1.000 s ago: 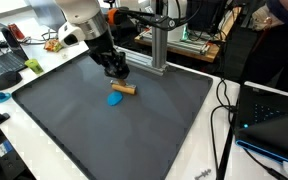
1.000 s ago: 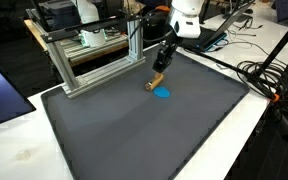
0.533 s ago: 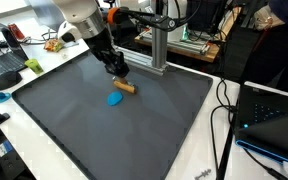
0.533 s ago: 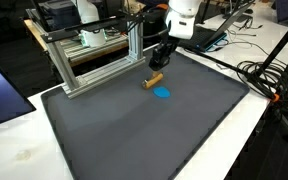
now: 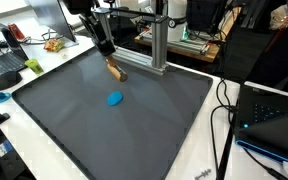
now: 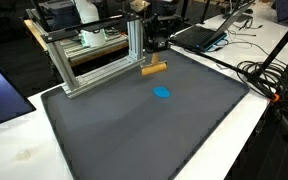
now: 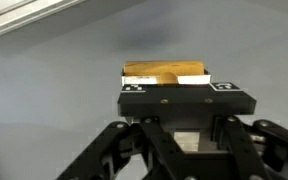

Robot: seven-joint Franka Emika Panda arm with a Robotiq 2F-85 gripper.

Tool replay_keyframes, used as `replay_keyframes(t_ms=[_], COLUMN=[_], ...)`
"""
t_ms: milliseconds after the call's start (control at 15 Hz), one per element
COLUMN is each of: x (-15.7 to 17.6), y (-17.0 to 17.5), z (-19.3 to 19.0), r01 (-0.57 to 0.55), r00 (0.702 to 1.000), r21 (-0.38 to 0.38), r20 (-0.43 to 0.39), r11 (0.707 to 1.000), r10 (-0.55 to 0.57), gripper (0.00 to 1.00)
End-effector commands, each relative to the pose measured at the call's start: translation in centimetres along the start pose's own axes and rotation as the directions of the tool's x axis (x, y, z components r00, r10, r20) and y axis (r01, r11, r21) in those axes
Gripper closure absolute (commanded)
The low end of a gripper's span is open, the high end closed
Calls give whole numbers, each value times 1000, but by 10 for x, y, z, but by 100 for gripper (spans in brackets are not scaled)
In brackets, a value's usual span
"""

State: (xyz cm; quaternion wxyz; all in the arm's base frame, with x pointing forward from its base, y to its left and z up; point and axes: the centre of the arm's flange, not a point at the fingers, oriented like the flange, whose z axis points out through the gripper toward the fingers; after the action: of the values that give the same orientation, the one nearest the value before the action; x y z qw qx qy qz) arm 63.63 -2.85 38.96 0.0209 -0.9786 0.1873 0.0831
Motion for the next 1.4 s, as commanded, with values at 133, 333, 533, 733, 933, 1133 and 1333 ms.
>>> replay_keyframes(t_ms=[133, 333, 533, 733, 933, 1133, 1333], x=[-16, -20, -24, -24, -21, -18, -8], y=[1, -16, -33, -43, -43, -35, -37], z=[-37, -40, -37, -27, -6, 20, 23], r01=[-293, -439, -571, -683, -775, -842, -827], r00=[956, 897, 818, 724, 616, 496, 531], r21=[58, 69, 84, 119, 162, 222, 192], r20=[-1, -18, -24, -24, -24, -42, -41], r11=[954, 896, 816, 721, 611, 492, 528], r10=[294, 441, 575, 689, 787, 867, 847], gripper=[78, 78, 78, 78, 78, 78, 53])
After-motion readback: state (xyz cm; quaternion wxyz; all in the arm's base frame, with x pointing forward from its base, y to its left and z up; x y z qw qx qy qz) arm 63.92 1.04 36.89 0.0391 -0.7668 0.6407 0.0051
